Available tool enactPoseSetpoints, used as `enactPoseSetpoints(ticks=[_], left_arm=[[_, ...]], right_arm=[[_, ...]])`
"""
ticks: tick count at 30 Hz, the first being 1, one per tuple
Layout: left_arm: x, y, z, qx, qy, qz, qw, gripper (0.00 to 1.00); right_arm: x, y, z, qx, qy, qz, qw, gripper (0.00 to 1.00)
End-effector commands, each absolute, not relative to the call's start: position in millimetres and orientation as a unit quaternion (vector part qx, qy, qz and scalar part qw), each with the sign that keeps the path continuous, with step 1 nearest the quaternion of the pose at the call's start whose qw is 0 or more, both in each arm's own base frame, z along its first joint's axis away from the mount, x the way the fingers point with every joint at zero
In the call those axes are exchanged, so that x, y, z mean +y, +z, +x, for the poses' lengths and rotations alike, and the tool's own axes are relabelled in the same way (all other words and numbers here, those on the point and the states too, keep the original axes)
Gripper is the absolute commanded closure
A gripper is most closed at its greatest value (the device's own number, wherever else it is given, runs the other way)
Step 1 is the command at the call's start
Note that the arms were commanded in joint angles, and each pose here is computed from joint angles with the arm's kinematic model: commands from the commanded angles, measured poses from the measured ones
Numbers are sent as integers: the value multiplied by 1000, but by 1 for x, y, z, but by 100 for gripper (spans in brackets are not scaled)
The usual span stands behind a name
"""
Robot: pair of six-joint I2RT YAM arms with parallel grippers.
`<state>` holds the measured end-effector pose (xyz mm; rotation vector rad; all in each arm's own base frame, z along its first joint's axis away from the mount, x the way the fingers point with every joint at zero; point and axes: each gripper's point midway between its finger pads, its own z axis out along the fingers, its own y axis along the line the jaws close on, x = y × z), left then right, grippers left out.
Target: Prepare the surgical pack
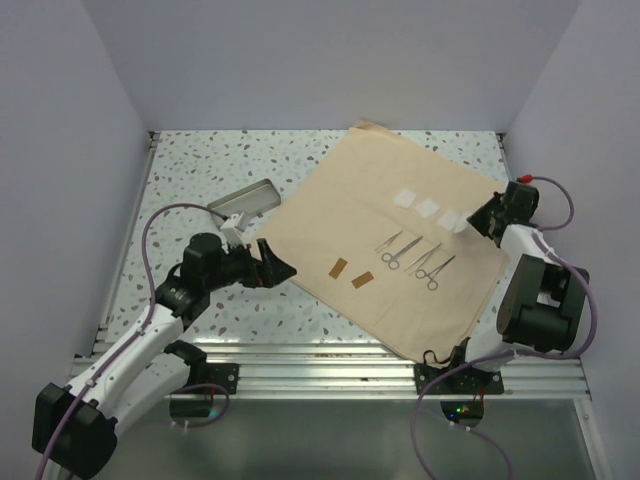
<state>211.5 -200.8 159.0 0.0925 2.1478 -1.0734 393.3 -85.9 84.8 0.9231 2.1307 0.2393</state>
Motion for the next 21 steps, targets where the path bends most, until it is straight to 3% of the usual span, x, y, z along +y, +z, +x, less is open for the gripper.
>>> enactPoseSetpoints(ticks=[1,21], left_arm=[[-209,187,221,809,-434,59,392,6],[-214,184,233,810,-438,42,388,6]], right_arm=[[-75,94,410,838,136,338,406,100],[-54,102,471,813,237,317,427,100]])
